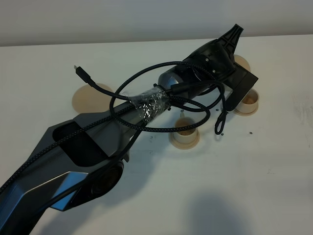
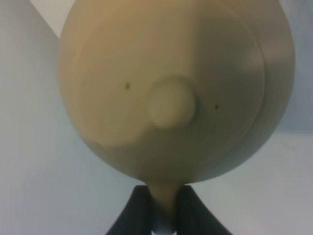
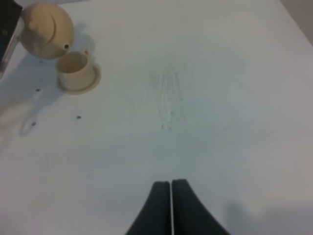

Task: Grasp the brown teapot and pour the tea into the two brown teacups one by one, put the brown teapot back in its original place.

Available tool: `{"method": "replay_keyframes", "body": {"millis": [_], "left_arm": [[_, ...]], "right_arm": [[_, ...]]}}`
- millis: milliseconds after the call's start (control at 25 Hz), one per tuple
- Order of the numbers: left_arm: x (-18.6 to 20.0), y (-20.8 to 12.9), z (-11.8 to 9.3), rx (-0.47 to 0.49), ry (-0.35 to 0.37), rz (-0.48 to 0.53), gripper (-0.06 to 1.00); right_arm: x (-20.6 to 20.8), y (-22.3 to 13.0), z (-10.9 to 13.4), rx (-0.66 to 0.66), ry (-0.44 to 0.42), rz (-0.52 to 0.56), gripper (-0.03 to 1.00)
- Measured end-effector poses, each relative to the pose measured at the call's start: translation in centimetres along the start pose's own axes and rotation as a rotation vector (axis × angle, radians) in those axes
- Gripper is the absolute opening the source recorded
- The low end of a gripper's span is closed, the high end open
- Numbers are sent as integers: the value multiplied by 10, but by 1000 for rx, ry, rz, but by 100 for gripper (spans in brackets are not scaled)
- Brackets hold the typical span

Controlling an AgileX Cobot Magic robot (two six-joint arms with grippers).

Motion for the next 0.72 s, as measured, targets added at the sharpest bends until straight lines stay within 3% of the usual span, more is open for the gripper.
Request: {"method": "replay_keyframes", "body": {"millis": [720], "left_arm": [[4,-2,5,-104,55,92,16]], "right_arm": [[0,0,0,0,0,0,-2]]}}
Point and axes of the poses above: a point on each arm's last joint axis where the gripper is mounted, x pointing back along that axis away from the gripper, z along the wrist's bending axis when the last joint is at zero, y = z × x, the point moved 2 cm from there along -x, pointing out along that axis toward the gripper, and after that the axes turned 14 degrees about x, right-handed, at the moved point
